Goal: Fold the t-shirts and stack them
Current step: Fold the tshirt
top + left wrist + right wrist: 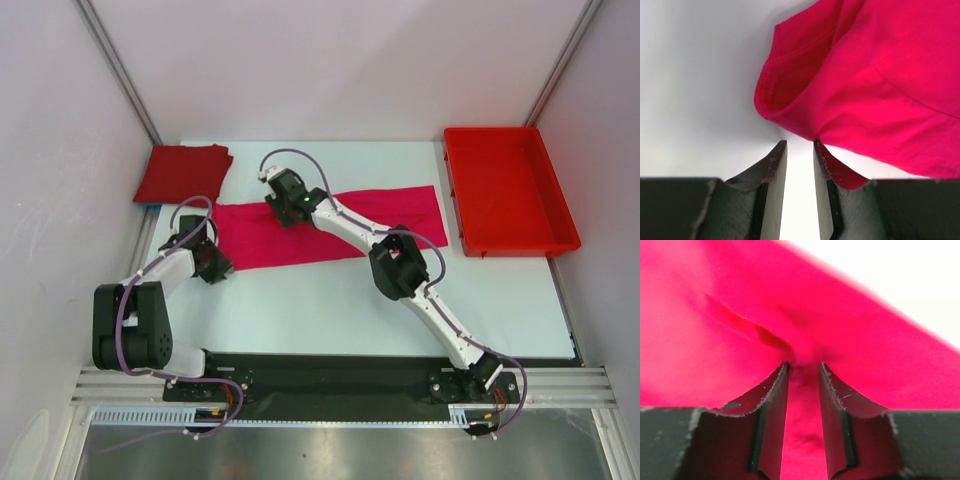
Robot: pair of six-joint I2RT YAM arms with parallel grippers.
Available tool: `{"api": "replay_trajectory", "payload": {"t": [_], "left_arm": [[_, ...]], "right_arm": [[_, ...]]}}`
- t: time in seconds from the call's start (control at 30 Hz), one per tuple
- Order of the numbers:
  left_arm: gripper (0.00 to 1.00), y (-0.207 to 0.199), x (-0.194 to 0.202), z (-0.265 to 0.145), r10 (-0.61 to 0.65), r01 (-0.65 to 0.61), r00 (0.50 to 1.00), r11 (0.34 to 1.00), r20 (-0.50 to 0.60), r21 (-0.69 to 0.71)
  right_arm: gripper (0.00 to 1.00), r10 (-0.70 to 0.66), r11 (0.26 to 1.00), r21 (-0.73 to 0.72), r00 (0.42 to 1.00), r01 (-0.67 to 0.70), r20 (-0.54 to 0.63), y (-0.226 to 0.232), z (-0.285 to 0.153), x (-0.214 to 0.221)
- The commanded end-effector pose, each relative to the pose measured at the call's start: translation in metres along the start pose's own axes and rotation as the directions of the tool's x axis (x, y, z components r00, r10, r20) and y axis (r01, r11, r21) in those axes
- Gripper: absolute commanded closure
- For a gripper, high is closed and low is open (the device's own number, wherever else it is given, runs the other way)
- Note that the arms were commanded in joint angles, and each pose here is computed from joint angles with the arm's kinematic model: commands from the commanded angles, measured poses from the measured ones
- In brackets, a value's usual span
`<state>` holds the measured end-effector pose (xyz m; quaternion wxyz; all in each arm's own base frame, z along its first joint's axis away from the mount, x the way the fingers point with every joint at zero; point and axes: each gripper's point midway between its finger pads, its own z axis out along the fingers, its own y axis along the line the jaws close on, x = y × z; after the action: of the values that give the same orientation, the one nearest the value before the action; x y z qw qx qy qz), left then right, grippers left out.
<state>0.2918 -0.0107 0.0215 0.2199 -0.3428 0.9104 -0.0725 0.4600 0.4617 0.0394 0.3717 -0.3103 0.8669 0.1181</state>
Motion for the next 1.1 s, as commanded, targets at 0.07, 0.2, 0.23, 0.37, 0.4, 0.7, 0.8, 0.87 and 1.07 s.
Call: {"api": "replay_trajectory", "payload": {"t": [0.07,0.2,0.23,0.37,0.4,0.7,0.8,0.87,1.07], "left_arm": [[0.69,-0.002,-0.001,-0.006,-0.032,0.032,0.999,0.999,0.006,0.02],[0.69,-0.001,-0.006,-0.013,-0.01,0.01,1.0,1.0,0.025,0.014],[0.69,-0.003,-0.009,-0.016,-0.004,0.004,0.999,1.0,0.035,0.018],[0.68,-0.011,-0.022,-0.031,0.027,-0.029,0.998,0.999,0.065,0.037],[0.66,-0.013,-0.024,-0.035,0.03,-0.033,0.997,0.999,0.072,0.043],[0.34,-0.011,-0.016,-0.062,-0.053,0.045,0.994,0.996,0.097,0.078],[0.31,-0.019,-0.004,-0.053,-0.123,0.115,0.991,0.984,0.052,0.135],[0.3,-0.023,0.001,-0.048,-0.15,0.144,0.988,0.977,0.027,0.16],[0.32,-0.033,-0.006,-0.042,-0.123,0.119,0.992,0.977,0.014,0.178]], "right_arm": [[0.63,0.076,0.986,0.132,0.976,-0.104,0.203,-0.085,0.0,-0.064],[0.61,0.127,0.98,0.115,0.953,-0.163,0.274,-0.113,-0.019,-0.091],[0.61,0.142,0.978,0.11,0.951,-0.177,0.273,-0.117,-0.024,-0.093],[0.58,0.147,0.981,0.089,0.959,-0.173,0.241,-0.109,-0.052,-0.092],[0.56,0.154,0.98,0.081,0.955,-0.179,0.252,-0.109,-0.072,-0.1],[0.38,0.274,0.953,0.152,0.959,-0.261,-0.072,-0.161,-0.128,-0.013],[0.33,0.357,0.927,0.185,0.916,-0.325,-0.182,-0.191,-0.143,0.027],[0.3,0.408,0.905,0.23,0.885,-0.359,-0.225,-0.208,-0.156,0.046],[0.31,0.543,0.825,0.326,0.806,-0.461,-0.234,-0.251,-0.19,0.103]]}}
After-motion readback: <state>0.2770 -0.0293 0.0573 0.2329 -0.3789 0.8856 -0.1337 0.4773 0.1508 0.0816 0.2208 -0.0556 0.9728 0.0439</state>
